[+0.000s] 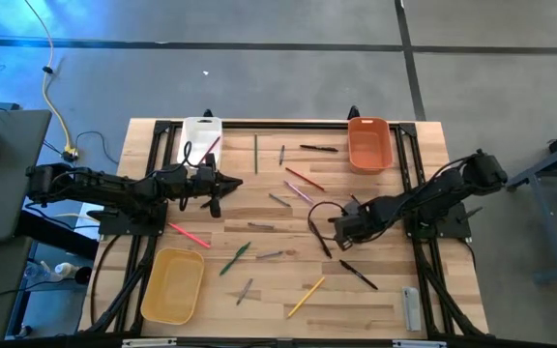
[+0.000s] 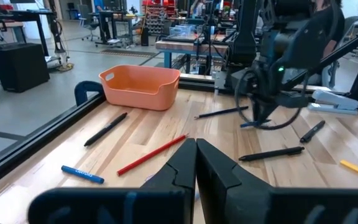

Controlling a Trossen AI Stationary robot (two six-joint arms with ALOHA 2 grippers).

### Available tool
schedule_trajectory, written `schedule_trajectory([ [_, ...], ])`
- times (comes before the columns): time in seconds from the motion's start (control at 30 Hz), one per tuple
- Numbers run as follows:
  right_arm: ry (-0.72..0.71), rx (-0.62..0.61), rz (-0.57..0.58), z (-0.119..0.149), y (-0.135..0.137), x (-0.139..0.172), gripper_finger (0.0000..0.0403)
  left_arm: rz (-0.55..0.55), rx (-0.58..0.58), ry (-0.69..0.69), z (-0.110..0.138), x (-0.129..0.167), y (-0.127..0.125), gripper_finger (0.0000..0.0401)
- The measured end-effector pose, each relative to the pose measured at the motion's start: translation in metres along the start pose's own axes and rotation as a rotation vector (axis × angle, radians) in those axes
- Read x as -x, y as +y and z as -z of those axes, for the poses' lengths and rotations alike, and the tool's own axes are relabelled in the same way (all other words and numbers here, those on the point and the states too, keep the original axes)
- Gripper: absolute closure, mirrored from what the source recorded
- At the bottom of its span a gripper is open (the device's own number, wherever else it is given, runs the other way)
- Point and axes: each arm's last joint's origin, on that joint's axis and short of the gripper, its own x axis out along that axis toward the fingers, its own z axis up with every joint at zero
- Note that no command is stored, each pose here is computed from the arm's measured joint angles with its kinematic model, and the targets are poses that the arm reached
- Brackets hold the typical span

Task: Sort crayons/erasers/pens/pencils in bins
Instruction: Put the bottom blue crayon into the orange bin

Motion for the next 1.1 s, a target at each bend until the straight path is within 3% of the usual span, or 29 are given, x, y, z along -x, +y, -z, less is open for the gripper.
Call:
schedule_trajectory([
  [0.63,-0.14,0.19,-0.116,-0.02,0.033,0.036,0.038,-0.001,0.0,0.007,0.001,0.0,0.0,0.0401],
  [0.87,-0.244,0.294,-0.146,-0.049,0.04,0.057,0.038,-0.001,0.005,0.007,0.001,0.0,0.0,0.0401],
  [1.1,-0.372,0.403,-0.141,-0.097,0.034,0.085,0.038,-0.001,0.007,0.006,0.0,0.0,0.0,0.0401],
])
